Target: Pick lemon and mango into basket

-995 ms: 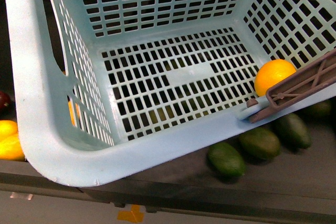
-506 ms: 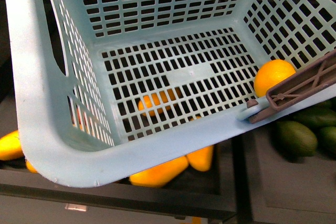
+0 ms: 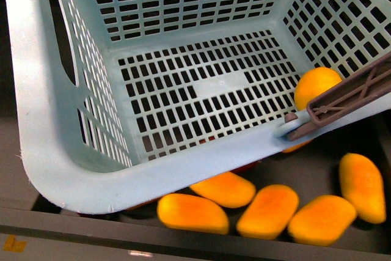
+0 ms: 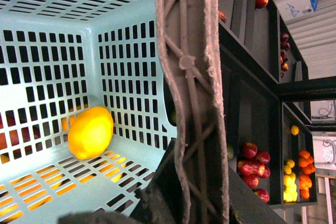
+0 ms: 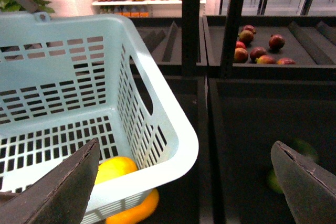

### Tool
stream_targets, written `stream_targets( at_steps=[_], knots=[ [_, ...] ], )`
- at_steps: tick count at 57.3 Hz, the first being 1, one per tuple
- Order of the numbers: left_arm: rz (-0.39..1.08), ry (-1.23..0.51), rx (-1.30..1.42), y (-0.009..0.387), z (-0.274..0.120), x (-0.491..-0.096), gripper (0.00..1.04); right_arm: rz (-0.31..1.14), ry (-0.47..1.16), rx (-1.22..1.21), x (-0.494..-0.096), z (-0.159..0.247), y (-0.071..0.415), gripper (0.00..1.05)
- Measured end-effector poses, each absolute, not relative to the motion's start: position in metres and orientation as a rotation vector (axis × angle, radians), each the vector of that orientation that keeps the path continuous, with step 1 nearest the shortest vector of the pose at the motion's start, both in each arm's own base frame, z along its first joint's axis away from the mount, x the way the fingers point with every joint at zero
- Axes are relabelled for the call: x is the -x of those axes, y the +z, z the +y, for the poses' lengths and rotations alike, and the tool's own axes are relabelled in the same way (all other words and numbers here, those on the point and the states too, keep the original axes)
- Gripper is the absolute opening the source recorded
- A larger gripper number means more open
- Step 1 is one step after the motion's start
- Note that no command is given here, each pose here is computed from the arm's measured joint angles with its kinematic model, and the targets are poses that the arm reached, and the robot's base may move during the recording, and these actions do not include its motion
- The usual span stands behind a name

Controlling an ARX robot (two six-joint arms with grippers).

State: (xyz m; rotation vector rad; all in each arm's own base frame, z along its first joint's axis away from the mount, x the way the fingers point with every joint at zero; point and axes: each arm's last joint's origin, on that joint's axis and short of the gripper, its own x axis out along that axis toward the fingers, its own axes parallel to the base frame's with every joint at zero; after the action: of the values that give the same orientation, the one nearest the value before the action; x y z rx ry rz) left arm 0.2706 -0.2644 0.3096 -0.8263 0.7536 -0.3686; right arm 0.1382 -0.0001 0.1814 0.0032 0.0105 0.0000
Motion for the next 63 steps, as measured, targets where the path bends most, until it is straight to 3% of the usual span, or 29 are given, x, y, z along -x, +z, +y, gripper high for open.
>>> stream_targets(
  at_steps=[57, 63],
  knots=[
    [0.748, -0.364, 0.822, 0.3096, -0.2621, -0.2728, 0.07, 0.008, 0.002, -0.003, -0.1380, 0.0000, 0.1817, 0.96],
    [0.754, -0.371, 0.823, 0.3096, -0.2640, -0.2710, 0.07, 0.282, -0.218, -0.103, -0.1469, -0.0024, 0.1856, 0.96]
  ],
)
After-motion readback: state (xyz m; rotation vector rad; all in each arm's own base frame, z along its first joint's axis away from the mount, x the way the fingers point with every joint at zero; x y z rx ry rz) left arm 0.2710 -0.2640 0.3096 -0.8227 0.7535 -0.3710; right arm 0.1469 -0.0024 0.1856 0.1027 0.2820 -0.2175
